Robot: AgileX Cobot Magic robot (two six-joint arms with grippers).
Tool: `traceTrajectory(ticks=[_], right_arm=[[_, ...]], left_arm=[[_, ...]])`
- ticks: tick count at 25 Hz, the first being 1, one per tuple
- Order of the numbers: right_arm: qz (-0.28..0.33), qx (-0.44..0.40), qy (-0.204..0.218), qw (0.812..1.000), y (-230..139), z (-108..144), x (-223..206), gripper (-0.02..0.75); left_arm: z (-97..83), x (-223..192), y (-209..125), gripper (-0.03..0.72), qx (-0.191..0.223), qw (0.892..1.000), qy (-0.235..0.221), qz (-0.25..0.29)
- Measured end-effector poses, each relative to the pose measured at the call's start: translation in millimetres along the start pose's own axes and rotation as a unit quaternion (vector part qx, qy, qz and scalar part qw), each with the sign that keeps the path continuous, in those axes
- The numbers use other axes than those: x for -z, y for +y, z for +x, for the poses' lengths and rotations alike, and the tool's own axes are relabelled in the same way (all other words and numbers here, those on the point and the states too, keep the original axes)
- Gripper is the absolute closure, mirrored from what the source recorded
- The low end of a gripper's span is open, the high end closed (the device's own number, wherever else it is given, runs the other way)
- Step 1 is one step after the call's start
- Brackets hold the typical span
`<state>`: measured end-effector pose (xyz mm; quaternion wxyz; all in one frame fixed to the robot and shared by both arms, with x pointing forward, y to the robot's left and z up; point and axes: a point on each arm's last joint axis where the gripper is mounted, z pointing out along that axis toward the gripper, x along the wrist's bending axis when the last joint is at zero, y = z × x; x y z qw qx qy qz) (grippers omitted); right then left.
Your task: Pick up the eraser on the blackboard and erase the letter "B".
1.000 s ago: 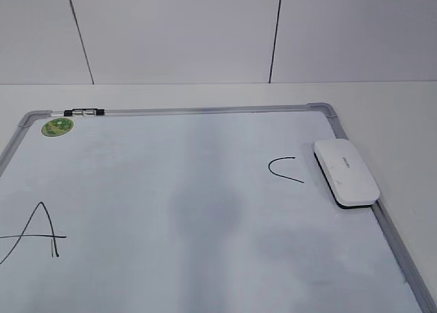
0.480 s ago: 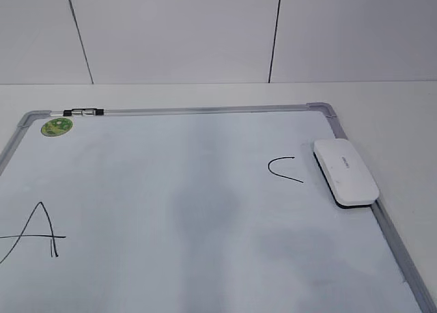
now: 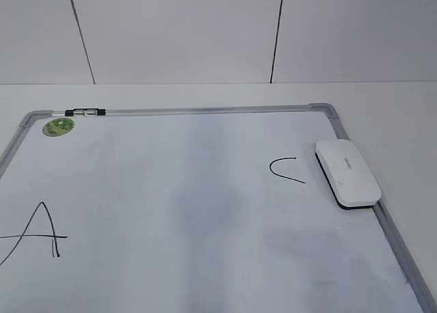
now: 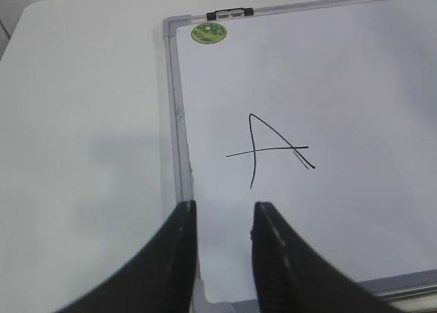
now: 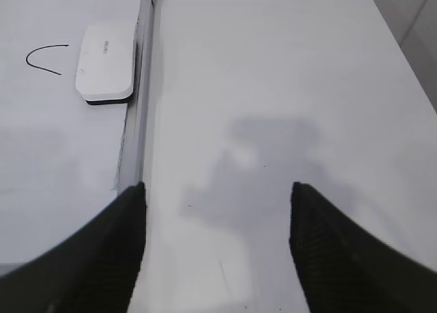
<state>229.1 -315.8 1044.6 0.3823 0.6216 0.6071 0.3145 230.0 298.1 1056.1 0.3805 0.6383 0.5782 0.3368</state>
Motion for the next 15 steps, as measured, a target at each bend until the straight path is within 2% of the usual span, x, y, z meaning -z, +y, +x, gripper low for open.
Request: traceTrajectory(ticks=[15], right_arm=[[0.000,0.000,0.000,1.000,0.0,0.0,0.0,0.244]], left_arm=[[-0.9,-0.1,0.1,0.469,0.009,1.000,0.010,0.000]])
